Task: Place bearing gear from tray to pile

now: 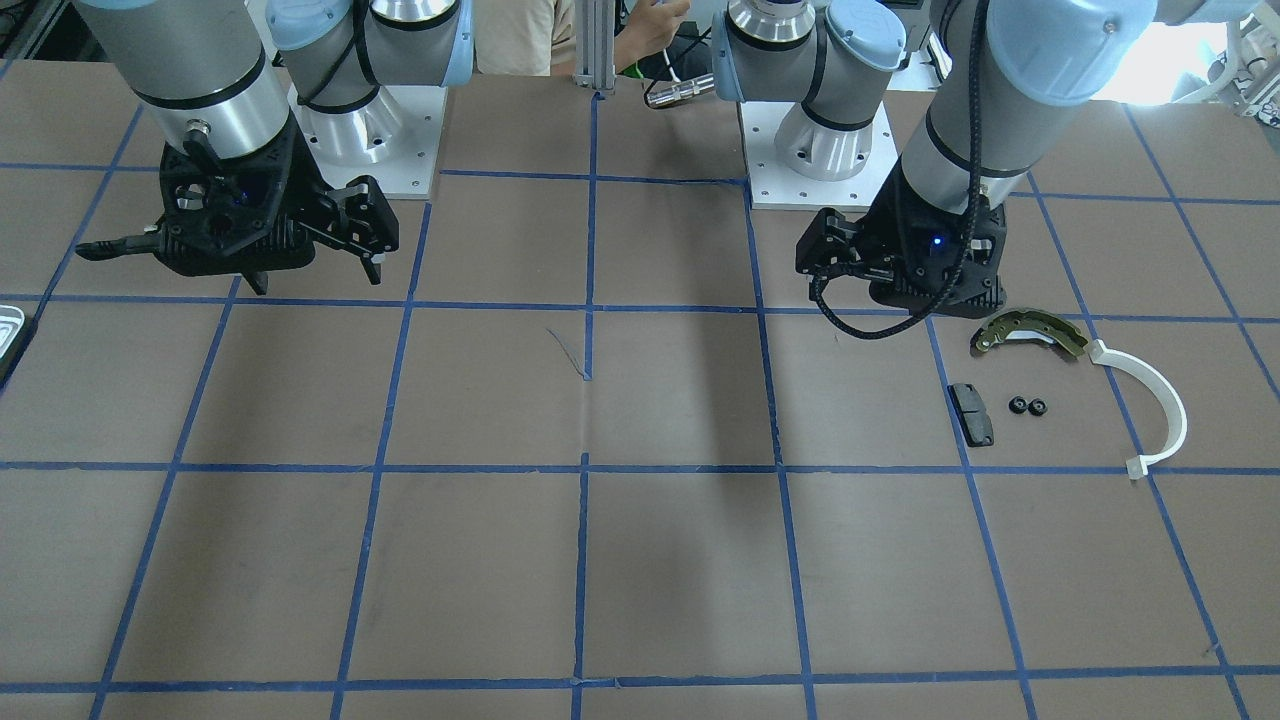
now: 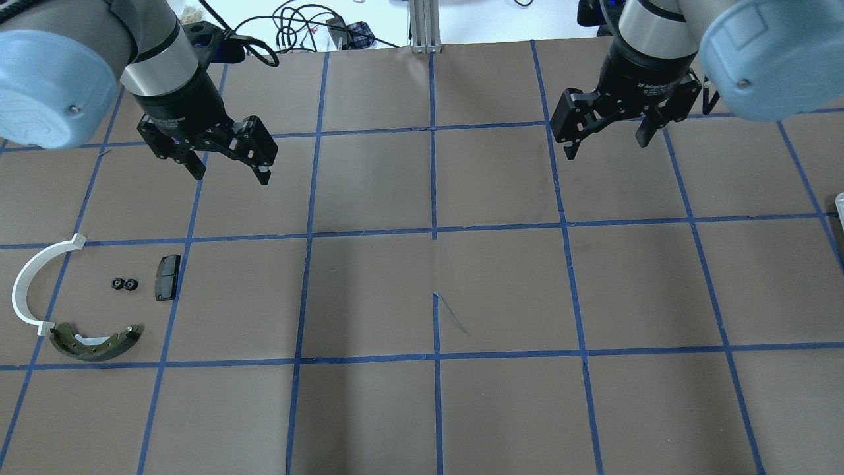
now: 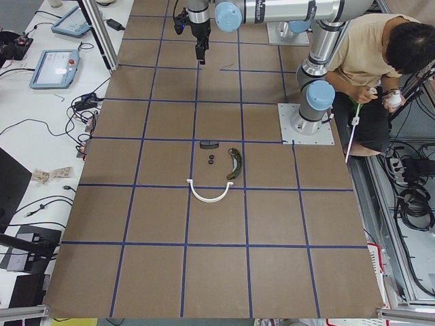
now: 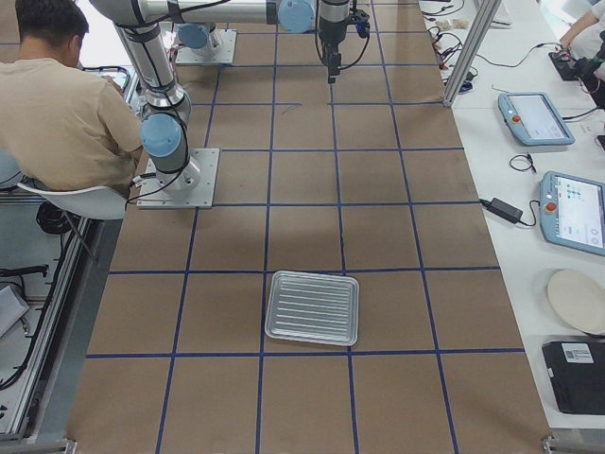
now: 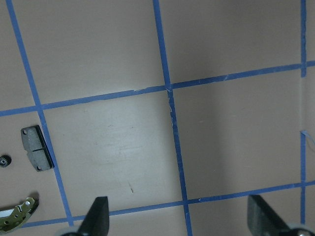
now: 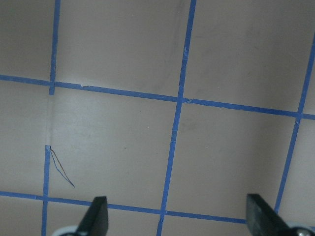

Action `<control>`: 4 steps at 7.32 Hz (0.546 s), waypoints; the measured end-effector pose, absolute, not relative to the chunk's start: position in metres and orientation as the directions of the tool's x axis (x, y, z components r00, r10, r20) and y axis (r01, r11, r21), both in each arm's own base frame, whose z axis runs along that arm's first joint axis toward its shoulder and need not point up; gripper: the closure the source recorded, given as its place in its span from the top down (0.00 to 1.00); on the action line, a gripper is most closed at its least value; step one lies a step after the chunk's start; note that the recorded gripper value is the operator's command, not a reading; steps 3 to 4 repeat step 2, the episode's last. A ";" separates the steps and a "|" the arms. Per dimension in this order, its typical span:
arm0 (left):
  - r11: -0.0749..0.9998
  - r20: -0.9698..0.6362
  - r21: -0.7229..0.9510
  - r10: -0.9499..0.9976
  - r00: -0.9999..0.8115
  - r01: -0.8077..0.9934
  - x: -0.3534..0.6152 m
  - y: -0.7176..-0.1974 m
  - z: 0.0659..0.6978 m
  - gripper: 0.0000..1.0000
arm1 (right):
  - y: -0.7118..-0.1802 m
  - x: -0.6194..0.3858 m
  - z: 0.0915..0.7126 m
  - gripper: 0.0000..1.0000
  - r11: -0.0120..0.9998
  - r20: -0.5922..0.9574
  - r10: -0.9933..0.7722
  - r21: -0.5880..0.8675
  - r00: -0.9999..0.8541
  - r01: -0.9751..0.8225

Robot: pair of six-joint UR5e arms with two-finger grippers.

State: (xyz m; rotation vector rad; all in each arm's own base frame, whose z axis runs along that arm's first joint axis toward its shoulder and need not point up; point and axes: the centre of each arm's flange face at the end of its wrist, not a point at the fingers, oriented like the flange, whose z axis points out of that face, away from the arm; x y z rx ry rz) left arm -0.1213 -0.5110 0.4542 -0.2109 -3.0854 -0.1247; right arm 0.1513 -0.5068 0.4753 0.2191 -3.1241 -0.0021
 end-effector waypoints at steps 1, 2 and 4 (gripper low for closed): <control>0.987 0.046 0.082 0.133 -0.990 0.136 -0.120 -0.509 0.455 1.00 | -0.507 0.150 0.475 1.00 0.990 0.010 -0.141 0.002 -0.990 -0.141; 0.987 0.023 0.089 0.132 -0.991 0.134 -0.116 -0.506 0.456 1.00 | -0.507 0.150 0.475 1.00 0.990 0.011 -0.143 0.003 -0.990 -0.143; 0.987 0.023 0.089 0.132 -0.991 0.134 -0.116 -0.506 0.456 1.00 | -0.507 0.150 0.475 1.00 0.990 0.011 -0.143 0.003 -0.990 -0.143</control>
